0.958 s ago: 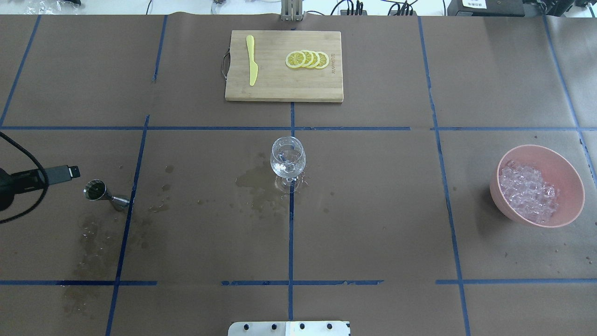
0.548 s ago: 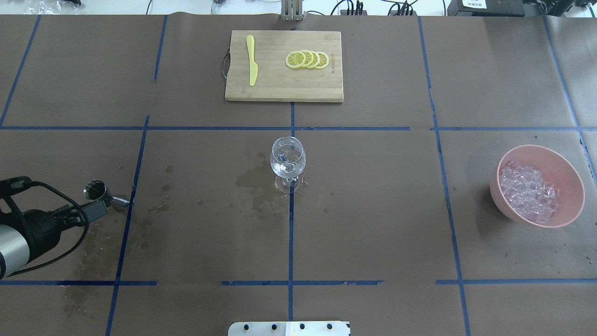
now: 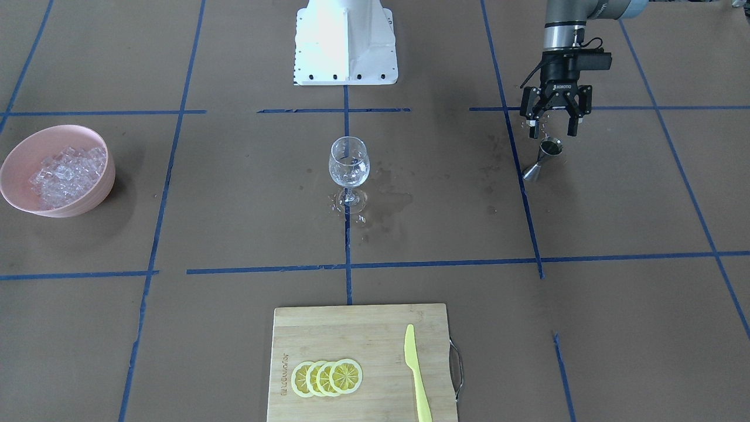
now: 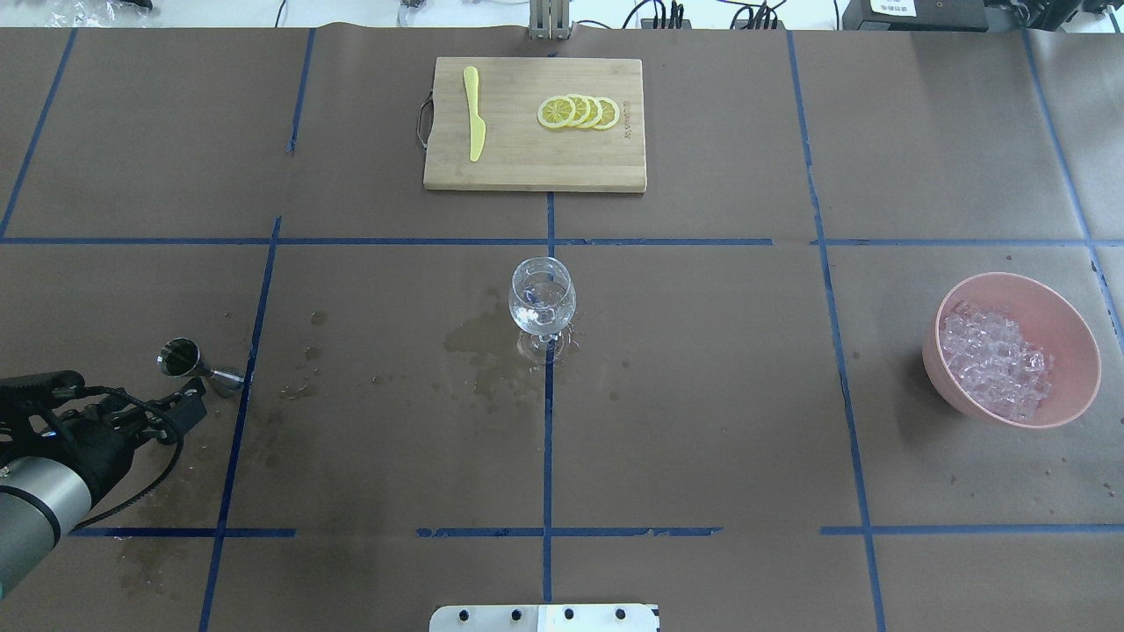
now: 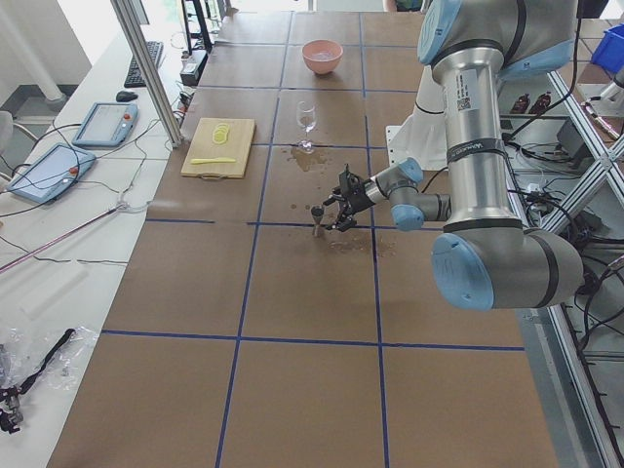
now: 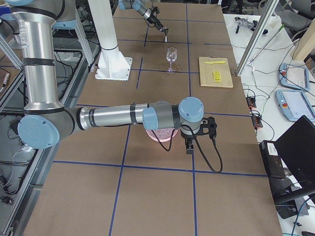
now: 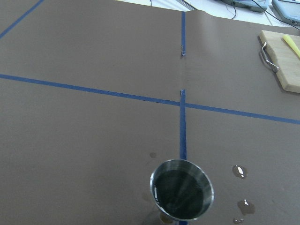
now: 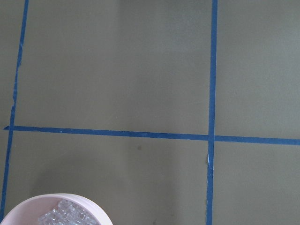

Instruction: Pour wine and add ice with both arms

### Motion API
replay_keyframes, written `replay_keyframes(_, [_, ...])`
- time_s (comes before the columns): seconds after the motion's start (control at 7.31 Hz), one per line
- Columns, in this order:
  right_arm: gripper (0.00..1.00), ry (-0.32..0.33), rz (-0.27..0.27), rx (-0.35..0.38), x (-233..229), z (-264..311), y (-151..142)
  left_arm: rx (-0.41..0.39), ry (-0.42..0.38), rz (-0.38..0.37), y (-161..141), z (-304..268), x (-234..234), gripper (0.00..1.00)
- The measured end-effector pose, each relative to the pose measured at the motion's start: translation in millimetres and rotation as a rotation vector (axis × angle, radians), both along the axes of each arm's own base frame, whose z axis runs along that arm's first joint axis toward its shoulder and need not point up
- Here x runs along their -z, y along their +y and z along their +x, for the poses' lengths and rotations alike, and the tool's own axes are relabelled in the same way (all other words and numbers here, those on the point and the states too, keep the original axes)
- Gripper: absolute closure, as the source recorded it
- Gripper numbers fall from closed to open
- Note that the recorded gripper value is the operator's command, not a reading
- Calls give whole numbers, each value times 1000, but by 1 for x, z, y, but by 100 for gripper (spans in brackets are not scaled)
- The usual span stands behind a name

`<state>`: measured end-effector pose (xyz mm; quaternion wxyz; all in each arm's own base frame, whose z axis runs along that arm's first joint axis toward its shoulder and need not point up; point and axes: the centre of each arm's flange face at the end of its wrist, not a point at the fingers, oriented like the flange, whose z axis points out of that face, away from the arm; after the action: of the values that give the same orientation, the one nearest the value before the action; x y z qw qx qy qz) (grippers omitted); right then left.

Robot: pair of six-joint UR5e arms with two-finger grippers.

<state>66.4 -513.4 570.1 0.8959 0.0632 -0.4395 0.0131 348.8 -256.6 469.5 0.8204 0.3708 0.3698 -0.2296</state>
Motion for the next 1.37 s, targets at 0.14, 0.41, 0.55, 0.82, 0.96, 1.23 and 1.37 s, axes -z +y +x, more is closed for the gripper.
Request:
replay_keyframes(0.14, [0,-4,-3,-8,4,0,0,46,0,38,-5,11,0,3])
replay_keyframes(0.41, [0,-9,-2,-13,9,0,0,130,-55,103,-13,20,-22,4])
replay_keyframes(0.55, [0,-10,0,-14,11,0,0,155,-70,117,-15,24,-32,4])
replay_keyframes(0.82, [0,-10,1,-14,12,0,0,191,-80,145,-14,41,-46,4])
replay_keyframes(0.96, [0,-10,1,-14,12,0,0,197,-70,150,-10,49,-49,5])
replay_keyframes(1.23, [0,-10,-1,-14,12,0,0,193,-63,157,-3,56,-50,9])
replay_keyframes(1.37, [0,-10,-2,-14,12,0,0,195,-69,169,0,59,-53,22])
